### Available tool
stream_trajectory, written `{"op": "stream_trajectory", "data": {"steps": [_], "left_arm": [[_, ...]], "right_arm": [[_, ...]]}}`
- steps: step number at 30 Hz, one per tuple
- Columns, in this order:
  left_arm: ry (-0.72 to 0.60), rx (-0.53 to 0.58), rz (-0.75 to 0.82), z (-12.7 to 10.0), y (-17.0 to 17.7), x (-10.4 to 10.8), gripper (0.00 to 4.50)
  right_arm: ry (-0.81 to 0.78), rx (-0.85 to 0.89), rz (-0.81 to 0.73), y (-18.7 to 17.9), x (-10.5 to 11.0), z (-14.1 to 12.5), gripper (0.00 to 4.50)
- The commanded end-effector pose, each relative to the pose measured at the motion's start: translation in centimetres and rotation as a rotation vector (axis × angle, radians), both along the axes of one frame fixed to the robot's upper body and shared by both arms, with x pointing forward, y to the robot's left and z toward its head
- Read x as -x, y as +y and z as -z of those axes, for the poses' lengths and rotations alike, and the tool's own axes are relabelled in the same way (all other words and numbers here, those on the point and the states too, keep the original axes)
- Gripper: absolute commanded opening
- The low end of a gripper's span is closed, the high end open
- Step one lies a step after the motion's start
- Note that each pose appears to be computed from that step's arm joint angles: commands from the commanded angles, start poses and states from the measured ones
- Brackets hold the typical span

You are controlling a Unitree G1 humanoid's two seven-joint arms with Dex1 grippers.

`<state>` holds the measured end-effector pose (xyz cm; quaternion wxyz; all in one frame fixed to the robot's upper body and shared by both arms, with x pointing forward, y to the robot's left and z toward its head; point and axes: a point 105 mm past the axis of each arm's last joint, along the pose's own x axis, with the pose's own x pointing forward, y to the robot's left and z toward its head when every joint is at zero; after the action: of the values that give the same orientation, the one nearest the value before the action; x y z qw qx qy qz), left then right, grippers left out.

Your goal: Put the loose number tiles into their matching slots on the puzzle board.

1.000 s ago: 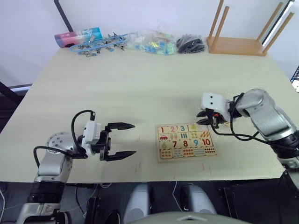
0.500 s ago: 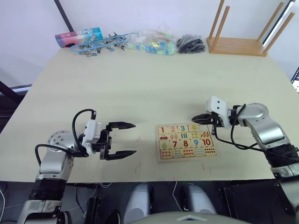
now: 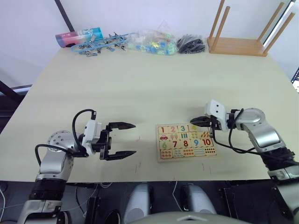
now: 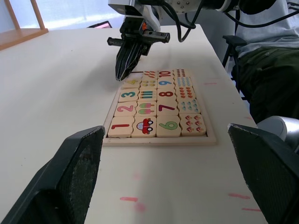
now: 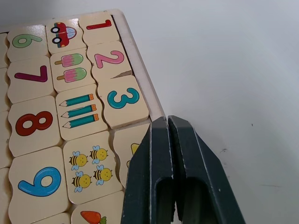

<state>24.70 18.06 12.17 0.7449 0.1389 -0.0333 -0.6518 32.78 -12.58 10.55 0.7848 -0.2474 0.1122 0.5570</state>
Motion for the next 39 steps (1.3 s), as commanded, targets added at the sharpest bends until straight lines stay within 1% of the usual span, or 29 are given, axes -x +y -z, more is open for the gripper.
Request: {"op": "stream_trajectory", "data": {"steps": [1, 22, 28, 33, 36, 39], "left_arm": [[-0.036, -0.007, 0.011, -0.7, 0.1, 0.1, 4.50], [-0.033, -0.010, 0.017, -0.8, 0.1, 0.1, 4.50], [-0.033, -0.012, 0.016, -0.7, 0.1, 0.1, 4.50], [-0.022, -0.009, 0.009, -0.6, 0.0, 0.3, 4.50], [-0.017, -0.002, -0.004, -0.6, 0.1, 0.3, 4.50], [-0.003, 0.017, -0.035, -0.6, 0.2, 0.2, 4.50]], "right_arm": [[-0.024, -0.008, 0.003, -0.2, -0.2, -0.4, 0.05], [-0.010, 0.000, -0.021, 0.3, 0.4, 0.2, 0.05], [-0.028, -0.040, -0.019, 0.4, 0.4, -0.8, 0.05], [-0.047, -0.104, -0.008, 0.1, 1.0, -1.8, 0.05], [-0.061, -0.135, 0.019, -0.5, 1.4, -2.5, 0.05], [-0.075, -0.186, 0.078, -1.6, 2.1, -3.1, 0.05]]}}
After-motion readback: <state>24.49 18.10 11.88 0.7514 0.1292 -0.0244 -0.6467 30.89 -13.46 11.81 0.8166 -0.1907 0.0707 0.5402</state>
